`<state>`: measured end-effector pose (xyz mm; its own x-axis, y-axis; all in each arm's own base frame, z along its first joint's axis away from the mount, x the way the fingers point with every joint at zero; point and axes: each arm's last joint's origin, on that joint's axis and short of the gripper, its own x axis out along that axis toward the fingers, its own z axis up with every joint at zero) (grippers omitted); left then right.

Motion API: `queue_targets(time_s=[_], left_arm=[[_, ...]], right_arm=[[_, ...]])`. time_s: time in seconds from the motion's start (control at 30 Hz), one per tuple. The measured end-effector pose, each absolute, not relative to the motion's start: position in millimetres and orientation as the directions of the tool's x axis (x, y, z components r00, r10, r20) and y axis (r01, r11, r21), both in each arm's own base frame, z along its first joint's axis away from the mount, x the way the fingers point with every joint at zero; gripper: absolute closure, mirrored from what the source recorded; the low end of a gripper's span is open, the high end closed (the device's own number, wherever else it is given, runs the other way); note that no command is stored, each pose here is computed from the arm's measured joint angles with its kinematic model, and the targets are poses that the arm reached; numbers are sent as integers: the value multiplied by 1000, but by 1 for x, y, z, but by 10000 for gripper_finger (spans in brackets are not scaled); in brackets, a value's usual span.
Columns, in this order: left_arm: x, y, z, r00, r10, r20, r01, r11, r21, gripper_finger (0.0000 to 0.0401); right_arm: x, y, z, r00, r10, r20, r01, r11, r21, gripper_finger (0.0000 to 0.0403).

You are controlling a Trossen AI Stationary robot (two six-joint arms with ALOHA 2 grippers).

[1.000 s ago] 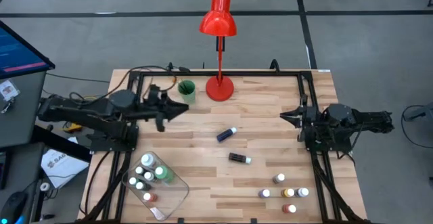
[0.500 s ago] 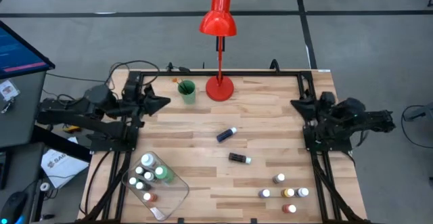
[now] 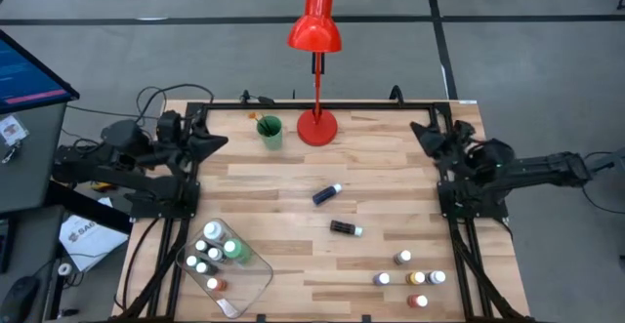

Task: Pick & Place Paint Supplies
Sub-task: Adjust the blue coloring bottle to the center of the table

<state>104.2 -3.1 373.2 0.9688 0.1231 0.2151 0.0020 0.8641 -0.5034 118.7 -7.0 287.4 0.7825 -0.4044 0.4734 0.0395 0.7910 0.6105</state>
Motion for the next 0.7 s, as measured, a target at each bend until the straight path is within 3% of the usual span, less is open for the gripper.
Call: queue_targets(time_s=[0.17,0.3,0.43,0.7], left_arm=[[97,-3,374,967,111,231,21,864,-504,400],[92,-2,373,969,107,223,21,861,-508,400],[92,-2,372,972,107,210,16,859,-511,399],[94,-3,371,974,107,198,8,862,-508,399]], right_arm=[[136,-11,272,853,-402,334,172,819,547,368],[159,-14,258,917,-399,19,343,810,475,342],[183,-12,244,898,-335,-283,415,860,296,283],[235,-11,231,813,-226,-537,243,969,-40,139]])
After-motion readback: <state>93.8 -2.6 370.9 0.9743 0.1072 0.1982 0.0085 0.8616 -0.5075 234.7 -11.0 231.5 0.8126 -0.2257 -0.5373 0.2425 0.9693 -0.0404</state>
